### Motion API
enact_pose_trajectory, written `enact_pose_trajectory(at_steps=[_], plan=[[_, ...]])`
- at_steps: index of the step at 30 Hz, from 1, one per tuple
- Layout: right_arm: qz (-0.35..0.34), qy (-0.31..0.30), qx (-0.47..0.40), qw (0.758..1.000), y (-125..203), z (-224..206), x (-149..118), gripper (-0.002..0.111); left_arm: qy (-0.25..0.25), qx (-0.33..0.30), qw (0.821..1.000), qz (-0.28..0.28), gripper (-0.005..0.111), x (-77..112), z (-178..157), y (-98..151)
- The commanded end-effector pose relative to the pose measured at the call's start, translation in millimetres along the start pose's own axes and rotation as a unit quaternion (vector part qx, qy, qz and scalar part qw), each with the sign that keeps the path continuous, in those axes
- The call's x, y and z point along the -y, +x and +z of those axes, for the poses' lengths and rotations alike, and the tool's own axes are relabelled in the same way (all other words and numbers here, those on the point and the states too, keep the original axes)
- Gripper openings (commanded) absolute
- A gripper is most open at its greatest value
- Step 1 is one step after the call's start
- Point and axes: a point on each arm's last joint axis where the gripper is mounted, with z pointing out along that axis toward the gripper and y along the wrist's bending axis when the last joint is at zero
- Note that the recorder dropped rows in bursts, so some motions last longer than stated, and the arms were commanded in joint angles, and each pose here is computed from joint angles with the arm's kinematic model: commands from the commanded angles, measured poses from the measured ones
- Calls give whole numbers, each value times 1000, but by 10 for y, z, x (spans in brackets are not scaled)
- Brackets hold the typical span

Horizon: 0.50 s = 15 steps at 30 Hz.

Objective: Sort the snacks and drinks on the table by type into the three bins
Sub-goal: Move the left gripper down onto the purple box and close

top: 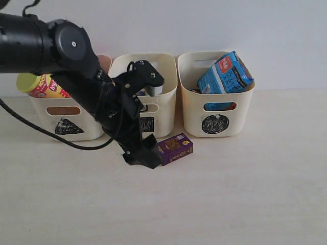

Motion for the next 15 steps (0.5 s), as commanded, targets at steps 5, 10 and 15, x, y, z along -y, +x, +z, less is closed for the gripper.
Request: enact_pose_trajectory(at_steps=[5,10,15], plan=[[1,-1,6,1000,-9,-4,-1,0,-27,40,999,-15,100,-115,459,-24],[1,-1,6,1000,-9,-4,-1,0,-18,53,998,-13,100,-150,641,-55],[1,-1,6,1000,-9,-4,-1,0,-20,61,998,-19,100,-248,794,-159]])
